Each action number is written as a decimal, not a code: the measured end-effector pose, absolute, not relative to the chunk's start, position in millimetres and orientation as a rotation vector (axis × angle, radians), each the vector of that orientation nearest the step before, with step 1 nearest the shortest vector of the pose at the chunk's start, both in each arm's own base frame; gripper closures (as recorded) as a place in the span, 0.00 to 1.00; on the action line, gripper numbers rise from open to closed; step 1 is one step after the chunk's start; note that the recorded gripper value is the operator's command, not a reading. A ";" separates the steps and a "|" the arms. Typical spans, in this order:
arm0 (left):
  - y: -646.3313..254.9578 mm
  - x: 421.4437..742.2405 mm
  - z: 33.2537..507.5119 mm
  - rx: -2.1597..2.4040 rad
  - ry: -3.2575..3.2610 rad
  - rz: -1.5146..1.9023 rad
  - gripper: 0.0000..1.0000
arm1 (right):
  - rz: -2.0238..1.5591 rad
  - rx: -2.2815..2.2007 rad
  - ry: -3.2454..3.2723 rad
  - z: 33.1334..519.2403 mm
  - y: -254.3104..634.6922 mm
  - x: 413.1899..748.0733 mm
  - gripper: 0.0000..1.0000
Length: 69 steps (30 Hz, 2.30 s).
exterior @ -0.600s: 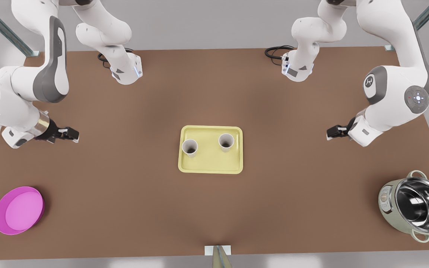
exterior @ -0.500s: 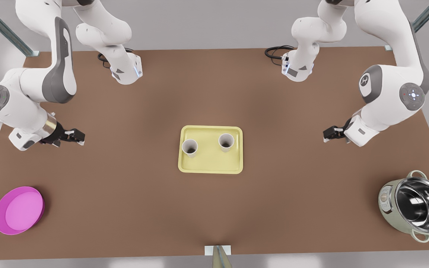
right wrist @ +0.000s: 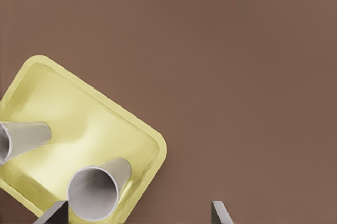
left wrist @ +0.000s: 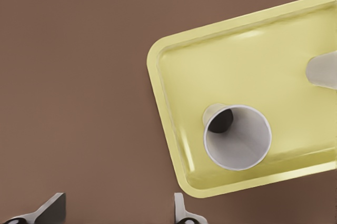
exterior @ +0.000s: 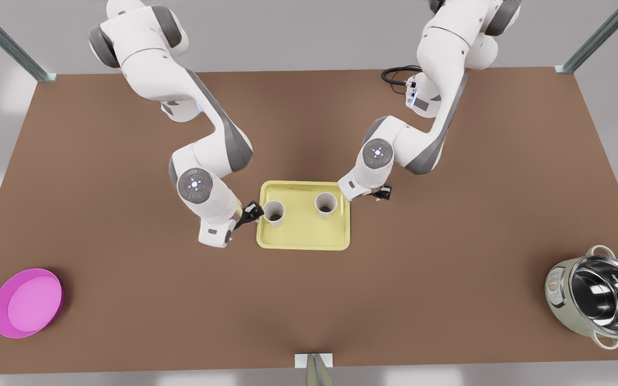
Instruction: Use the left arm to pick up the white IKEA cup from the tray and place it on the middle-left position; use the right arm to pick up the white IKEA cup from the tray and place it on the middle-right position
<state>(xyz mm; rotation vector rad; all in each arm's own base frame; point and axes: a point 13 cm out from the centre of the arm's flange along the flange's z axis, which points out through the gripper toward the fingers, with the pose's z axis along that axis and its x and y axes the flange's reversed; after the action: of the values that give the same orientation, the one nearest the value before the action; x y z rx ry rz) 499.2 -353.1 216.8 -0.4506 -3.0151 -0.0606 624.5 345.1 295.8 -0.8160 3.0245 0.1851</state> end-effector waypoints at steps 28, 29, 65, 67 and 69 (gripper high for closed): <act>-423.8 495.2 99.5 -0.160 -3.144 -0.002 0.33 | 0.145 -0.903 3.146 145.0 363.4 572.8 0.00; -425.2 497.2 101.9 -0.150 -3.151 0.006 0.42 | 0.145 -0.904 3.144 141.4 363.6 573.1 0.00; -83.3 569.3 134.0 0.125 -3.202 0.125 0.86 | 0.166 -0.996 3.104 127.5 385.8 546.3 0.83; -83.4 573.0 136.6 0.089 -3.222 0.128 0.86 | 0.180 -0.955 3.088 159.3 375.0 560.0 0.86; -84.1 574.8 138.0 0.053 -3.234 0.134 0.00 | 0.197 -0.876 3.077 200.3 347.0 581.6 0.86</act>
<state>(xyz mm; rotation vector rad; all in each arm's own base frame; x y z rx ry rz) 574.8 -84.1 138.0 0.0526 -3.2344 0.1338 581.6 347.0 200.3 -0.8758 3.0770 0.1974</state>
